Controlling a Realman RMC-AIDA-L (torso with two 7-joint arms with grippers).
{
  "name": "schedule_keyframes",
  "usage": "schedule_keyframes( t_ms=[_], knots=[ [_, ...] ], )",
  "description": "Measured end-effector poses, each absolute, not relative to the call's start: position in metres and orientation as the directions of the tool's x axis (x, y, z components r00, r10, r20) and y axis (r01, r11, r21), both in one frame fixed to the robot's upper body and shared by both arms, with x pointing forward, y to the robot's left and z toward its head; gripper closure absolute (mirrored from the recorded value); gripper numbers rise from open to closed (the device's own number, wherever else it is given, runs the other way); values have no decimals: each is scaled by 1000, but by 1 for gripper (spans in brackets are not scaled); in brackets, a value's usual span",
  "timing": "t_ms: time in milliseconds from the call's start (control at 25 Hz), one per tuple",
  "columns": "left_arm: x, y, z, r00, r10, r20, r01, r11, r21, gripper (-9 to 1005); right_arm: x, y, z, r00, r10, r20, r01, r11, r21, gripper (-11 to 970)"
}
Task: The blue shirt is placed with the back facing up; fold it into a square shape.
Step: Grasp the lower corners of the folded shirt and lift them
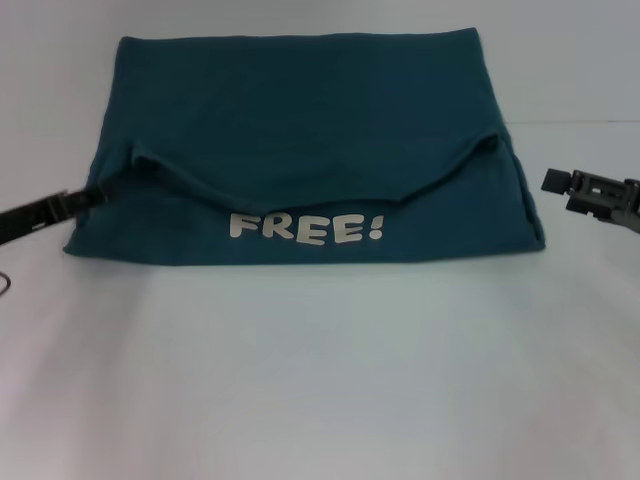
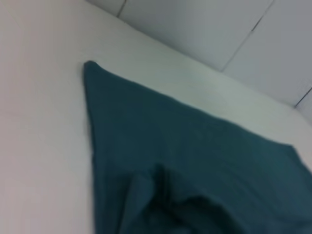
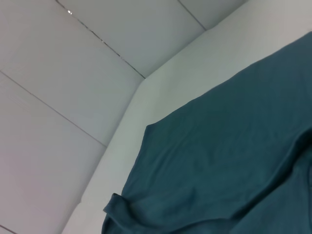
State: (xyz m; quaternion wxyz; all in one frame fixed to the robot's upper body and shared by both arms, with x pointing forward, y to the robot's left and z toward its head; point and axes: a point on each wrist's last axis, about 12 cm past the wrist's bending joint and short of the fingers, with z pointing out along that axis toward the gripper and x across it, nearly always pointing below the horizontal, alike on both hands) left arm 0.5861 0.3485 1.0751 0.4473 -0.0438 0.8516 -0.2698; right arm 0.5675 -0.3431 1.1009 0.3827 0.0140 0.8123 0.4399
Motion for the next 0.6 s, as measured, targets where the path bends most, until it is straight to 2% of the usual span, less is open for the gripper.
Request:
schedule_keyframes(
  t_ms=[600],
  knots=[
    [588, 343, 1055, -620, -262, -740, 116, 902, -416, 192, 570, -343, 1100, -710, 356, -608, -315, 611, 726, 29]
  ],
)
